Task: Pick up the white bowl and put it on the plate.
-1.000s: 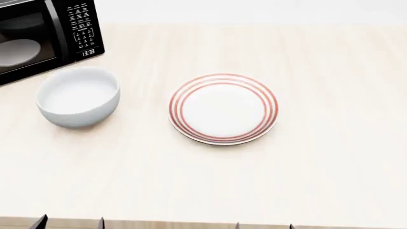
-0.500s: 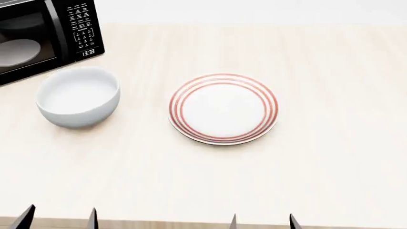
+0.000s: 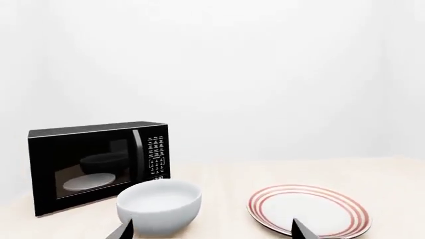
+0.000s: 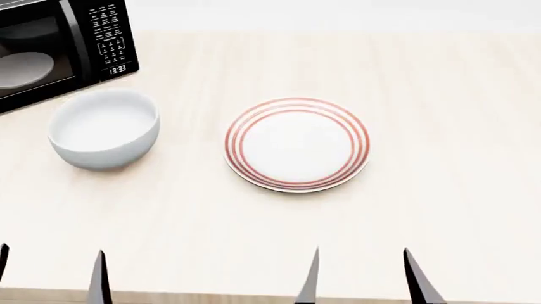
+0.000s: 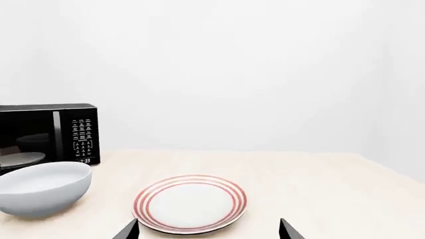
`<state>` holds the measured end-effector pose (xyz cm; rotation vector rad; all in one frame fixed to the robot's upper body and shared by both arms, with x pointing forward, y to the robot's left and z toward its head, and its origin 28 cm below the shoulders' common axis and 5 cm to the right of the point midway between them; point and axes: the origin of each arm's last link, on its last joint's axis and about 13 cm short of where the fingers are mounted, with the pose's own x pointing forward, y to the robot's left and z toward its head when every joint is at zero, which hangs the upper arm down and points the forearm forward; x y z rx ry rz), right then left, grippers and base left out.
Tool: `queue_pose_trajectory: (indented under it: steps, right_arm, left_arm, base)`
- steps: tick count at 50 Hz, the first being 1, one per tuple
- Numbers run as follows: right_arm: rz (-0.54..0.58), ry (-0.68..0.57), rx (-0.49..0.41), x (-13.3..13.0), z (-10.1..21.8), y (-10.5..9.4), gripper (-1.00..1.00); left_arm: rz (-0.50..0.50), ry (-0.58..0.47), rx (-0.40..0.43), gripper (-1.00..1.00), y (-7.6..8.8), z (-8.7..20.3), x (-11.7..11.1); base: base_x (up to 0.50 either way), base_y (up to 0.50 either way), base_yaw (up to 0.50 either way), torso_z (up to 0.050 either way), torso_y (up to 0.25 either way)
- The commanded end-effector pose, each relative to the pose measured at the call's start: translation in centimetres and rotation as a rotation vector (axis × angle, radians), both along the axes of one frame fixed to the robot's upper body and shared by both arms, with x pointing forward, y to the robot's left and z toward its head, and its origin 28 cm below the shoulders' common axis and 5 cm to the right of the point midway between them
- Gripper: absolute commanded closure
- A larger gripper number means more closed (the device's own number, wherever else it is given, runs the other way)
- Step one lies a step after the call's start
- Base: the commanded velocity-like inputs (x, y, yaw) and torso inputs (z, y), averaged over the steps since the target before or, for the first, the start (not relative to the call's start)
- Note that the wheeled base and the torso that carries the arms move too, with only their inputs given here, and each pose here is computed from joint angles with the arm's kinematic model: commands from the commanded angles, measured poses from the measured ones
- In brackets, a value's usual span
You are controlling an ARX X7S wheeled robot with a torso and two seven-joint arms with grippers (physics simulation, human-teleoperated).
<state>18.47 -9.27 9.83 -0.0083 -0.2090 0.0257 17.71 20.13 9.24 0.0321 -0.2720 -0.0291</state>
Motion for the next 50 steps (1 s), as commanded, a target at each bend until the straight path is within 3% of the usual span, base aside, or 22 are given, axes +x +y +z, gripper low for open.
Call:
queue_pose_trajectory:
  steps: [1, 29, 50]
  right_arm:
    - [-0.001, -0.072, 0.006, -1.0, 2.0, 0.2, -1.0]
    - [0.004, -0.098, 0.021, -1.0, 2.4, 0.1, -1.0]
    - [0.008, -0.096, 0.018, -1.1, 2.4, 0.1, -1.0]
  left_arm:
    - [-0.006, -0.066, -0.003, -1.0, -0.1, 2.4, -1.2]
    - [-0.015, -0.103, -0.02, -1.0, -0.2, 3.5, -1.6]
    - [-0.017, -0.1, -0.02, -1.0, -0.2, 3.5, -1.7]
  base:
    - [0.0, 0.0, 0.0, 0.0, 0.0]
    - [0.01, 0.0, 0.0, 0.0, 0.0]
    - [0.48, 0.0, 0.0, 0.0, 0.0]
